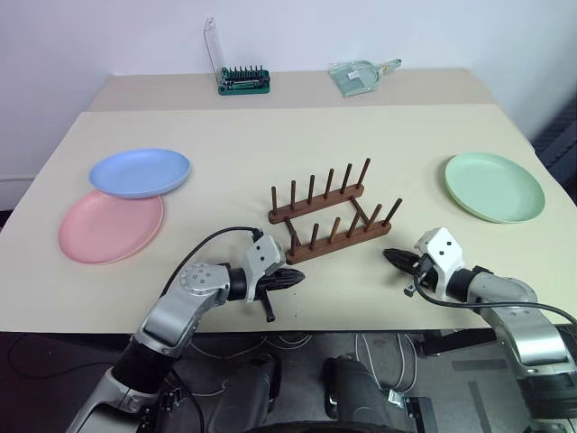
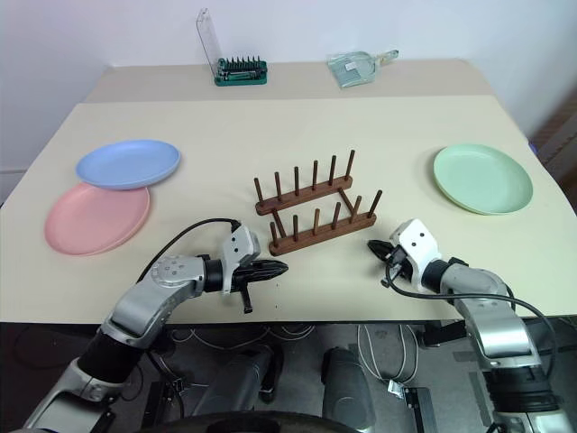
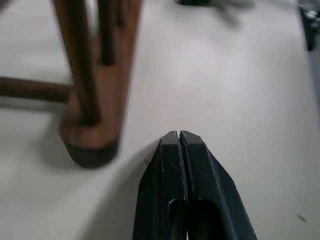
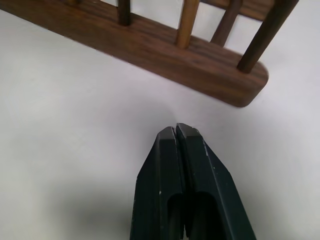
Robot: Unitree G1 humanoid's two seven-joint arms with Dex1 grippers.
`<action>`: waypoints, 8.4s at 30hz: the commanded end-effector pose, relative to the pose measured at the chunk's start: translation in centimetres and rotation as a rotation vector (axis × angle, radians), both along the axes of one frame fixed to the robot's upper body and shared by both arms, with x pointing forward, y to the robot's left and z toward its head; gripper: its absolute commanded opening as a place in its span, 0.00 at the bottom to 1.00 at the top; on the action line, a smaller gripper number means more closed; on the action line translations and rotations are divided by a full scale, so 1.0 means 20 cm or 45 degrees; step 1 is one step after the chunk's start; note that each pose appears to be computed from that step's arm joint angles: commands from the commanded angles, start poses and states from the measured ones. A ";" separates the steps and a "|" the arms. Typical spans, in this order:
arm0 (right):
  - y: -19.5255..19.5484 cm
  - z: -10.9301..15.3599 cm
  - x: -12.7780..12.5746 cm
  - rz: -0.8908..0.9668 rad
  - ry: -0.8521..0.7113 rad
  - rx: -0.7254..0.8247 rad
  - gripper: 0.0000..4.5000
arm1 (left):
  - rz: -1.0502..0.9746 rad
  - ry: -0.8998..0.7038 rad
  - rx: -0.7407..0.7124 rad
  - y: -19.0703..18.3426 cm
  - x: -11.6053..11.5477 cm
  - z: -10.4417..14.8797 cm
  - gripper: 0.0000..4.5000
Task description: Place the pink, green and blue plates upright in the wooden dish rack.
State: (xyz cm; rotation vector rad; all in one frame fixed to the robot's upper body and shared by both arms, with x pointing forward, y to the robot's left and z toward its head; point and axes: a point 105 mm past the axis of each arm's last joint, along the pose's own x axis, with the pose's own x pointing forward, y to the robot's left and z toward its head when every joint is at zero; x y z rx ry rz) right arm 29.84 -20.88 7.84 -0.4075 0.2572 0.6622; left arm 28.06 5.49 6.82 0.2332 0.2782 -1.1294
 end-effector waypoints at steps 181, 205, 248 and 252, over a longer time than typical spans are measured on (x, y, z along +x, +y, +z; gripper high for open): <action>0.23 1.00 0.07 0.356 -0.115 1.425 0.00 | 0.204 -0.172 -0.313 0.32 -0.19 0.50 0.99; -0.12 1.00 0.24 -0.121 -0.398 1.449 0.74 | 0.216 -0.170 -0.324 0.32 -0.18 0.50 1.00; -0.40 1.17 0.34 -0.488 -1.118 -0.110 0.02 | 0.026 -0.118 -0.344 0.20 -0.24 0.47 1.00; -0.17 1.46 0.23 -0.238 -1.249 0.243 0.02 | 0.020 -0.117 -0.349 0.19 -0.24 0.47 1.00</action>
